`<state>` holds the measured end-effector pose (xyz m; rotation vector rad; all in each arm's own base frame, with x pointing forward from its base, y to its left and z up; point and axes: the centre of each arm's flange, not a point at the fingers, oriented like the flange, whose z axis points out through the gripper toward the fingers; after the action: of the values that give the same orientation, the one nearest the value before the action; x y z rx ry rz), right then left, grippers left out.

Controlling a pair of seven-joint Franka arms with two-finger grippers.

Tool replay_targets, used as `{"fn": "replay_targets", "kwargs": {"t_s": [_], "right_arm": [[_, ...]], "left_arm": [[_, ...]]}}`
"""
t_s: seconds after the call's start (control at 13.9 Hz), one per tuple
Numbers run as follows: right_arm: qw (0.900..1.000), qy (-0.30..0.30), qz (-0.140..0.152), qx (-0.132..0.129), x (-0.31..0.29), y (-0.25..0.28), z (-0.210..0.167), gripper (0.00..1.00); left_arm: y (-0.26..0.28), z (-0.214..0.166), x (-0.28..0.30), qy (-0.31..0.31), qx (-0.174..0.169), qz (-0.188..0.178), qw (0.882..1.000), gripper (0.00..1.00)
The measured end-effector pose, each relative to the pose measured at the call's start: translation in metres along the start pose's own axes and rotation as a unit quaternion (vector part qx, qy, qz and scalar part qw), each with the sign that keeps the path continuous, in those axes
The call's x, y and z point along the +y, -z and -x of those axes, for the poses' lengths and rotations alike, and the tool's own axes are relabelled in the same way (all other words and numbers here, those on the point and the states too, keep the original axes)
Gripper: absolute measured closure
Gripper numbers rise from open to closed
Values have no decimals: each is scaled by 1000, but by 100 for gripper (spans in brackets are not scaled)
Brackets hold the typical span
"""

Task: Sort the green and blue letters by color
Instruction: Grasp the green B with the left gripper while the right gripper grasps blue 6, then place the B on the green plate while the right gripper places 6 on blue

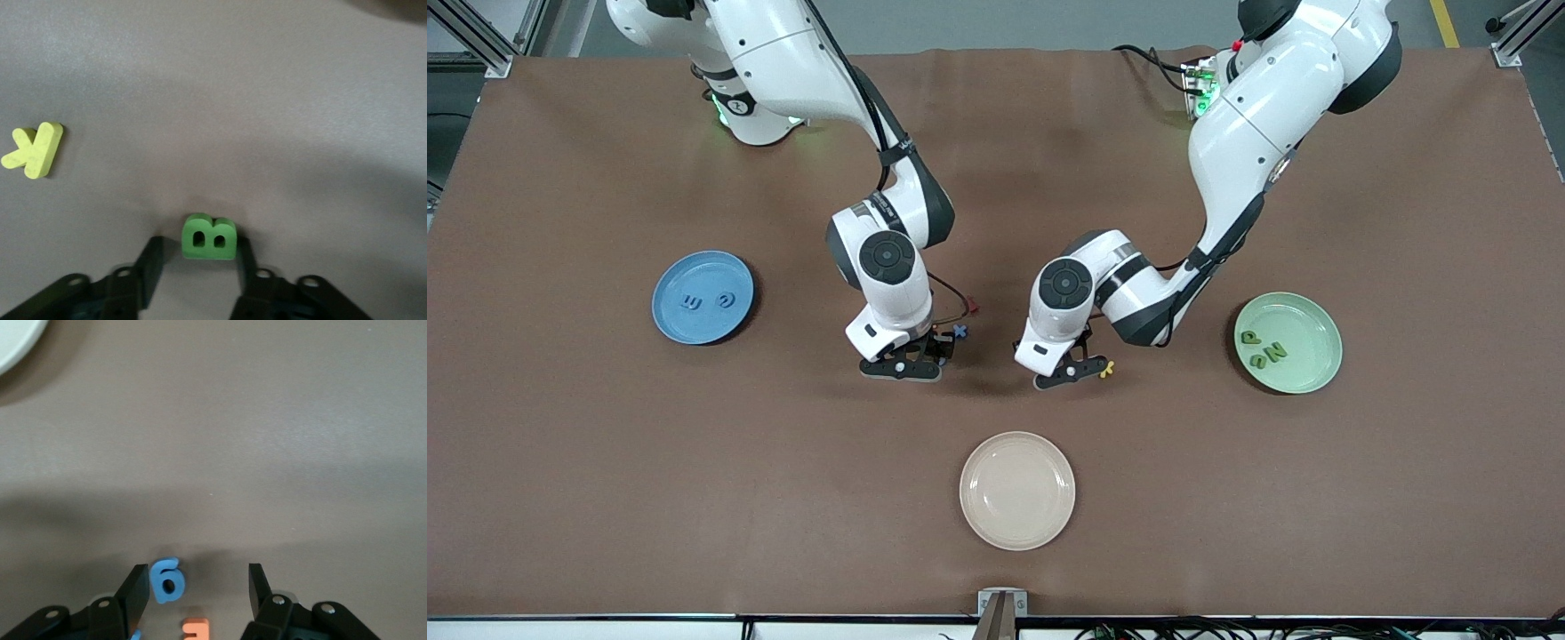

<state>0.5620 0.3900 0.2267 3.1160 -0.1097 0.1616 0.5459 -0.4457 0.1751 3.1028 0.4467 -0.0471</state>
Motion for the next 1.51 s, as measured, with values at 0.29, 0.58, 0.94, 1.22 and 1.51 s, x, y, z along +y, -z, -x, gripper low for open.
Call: {"fn": "replay_targets", "kwargs": {"t_s": [0.29, 0.58, 0.94, 1.22, 1.51], "right_arm": [[1000, -5, -15, 2, -9, -20, 8, 32], [1000, -3, -12, 0, -11, -34, 12, 32], [1000, 0, -9, -3, -14, -39, 17, 43], [1000, 1, -9, -4, -15, -41, 19, 48], [1000, 2, -8, -4, -16, -41, 19, 52]], "left_arm": [[2, -3, 0, 1, 3, 0, 1000, 65], [32, -32, -16, 22, 19, -19, 999, 65], [114, -77, -63, 45, 37, -37, 998, 65], [123, -122, -136, 15, 31, -54, 998, 65], [121, -161, -223, -16, 6, -62, 998, 65]]}}
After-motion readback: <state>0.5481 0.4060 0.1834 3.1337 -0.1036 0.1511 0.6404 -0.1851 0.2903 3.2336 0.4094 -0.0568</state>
